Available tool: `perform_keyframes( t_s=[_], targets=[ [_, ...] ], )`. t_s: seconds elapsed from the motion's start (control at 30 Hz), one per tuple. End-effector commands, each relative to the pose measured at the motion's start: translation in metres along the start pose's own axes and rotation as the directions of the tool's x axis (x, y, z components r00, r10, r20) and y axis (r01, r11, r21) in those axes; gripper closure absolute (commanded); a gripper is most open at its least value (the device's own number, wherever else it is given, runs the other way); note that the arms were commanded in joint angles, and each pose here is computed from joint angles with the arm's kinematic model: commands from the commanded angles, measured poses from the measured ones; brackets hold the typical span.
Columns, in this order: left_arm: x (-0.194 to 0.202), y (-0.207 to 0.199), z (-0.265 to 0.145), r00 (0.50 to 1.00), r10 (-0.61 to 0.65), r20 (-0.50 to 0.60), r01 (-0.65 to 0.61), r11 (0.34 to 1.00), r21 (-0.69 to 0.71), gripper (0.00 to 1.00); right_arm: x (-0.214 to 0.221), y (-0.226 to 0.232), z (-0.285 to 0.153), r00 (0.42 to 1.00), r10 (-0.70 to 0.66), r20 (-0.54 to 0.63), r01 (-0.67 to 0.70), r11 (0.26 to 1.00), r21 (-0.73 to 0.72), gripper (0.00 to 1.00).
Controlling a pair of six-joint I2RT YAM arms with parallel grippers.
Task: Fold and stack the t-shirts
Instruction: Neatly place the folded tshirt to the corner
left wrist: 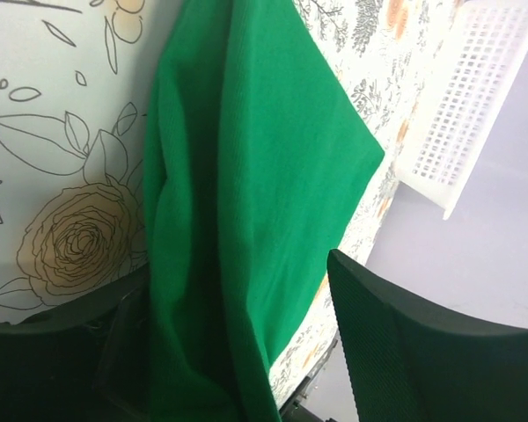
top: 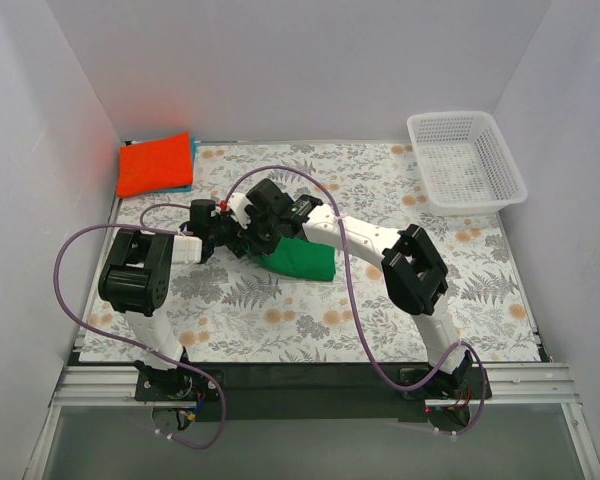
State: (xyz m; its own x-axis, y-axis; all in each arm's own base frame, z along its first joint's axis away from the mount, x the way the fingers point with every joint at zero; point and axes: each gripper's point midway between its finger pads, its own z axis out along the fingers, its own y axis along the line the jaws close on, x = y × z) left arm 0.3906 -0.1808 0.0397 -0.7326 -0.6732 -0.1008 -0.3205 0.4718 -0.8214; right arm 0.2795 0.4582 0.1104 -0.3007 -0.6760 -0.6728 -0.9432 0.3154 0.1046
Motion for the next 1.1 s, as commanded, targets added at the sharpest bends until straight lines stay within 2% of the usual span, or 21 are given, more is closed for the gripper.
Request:
perform_keyframes(
  t_s=[0.0,0.33,0.6,0.8,0.87,0.93,0.97,1.0,1.07],
  targets=[
    [0.007,0.027,-0.001,1.000,-0.030,-0.007,0.029,0.997,-0.065,0.35,-0.021,0.003,-0.025,0.998,-0.002,0.070,0.002,1.000,-0.006,0.99],
    [0.002,0.021,-0.004,0.999,-0.040,-0.023,0.040,0.999,-0.007,0.30,-0.018,0.001,-0.029,0.997,0.007,0.073,-0.006,1.000,-0.014,0.99],
    [0.002,0.032,0.006,0.998,-0.050,-0.023,0.049,0.998,-0.046,0.37,-0.021,0.010,-0.027,0.996,0.021,0.082,-0.015,0.998,-0.067,0.99],
    [0.000,0.028,0.012,1.000,0.002,-0.016,-0.003,0.998,-0.064,0.53,-0.023,0.012,-0.025,0.996,0.022,0.085,-0.015,0.996,-0.083,0.99],
    [-0.004,0.032,0.012,0.999,0.040,-0.001,-0.040,0.994,-0.100,0.67,-0.025,0.011,-0.026,0.996,0.022,0.090,-0.015,0.997,-0.079,0.99],
    [-0.015,0.032,0.014,0.990,0.135,0.027,-0.129,0.979,-0.157,0.81,-0.027,0.010,-0.027,0.995,0.020,0.094,-0.014,0.997,-0.072,0.89],
    [-0.020,0.043,0.011,0.988,0.148,0.043,-0.134,0.964,-0.228,0.88,-0.027,0.009,-0.027,0.995,0.023,0.092,-0.017,0.998,-0.063,0.82],
    [-0.031,0.036,0.011,0.983,0.175,0.062,-0.156,0.958,-0.239,0.93,-0.027,0.008,-0.029,0.995,0.026,0.095,-0.021,0.998,-0.059,0.68],
    [-0.038,0.048,0.004,0.967,0.251,0.047,-0.222,0.918,-0.329,1.00,-0.029,0.002,-0.037,0.994,0.035,0.105,-0.031,0.999,-0.032,0.52]
  ],
)
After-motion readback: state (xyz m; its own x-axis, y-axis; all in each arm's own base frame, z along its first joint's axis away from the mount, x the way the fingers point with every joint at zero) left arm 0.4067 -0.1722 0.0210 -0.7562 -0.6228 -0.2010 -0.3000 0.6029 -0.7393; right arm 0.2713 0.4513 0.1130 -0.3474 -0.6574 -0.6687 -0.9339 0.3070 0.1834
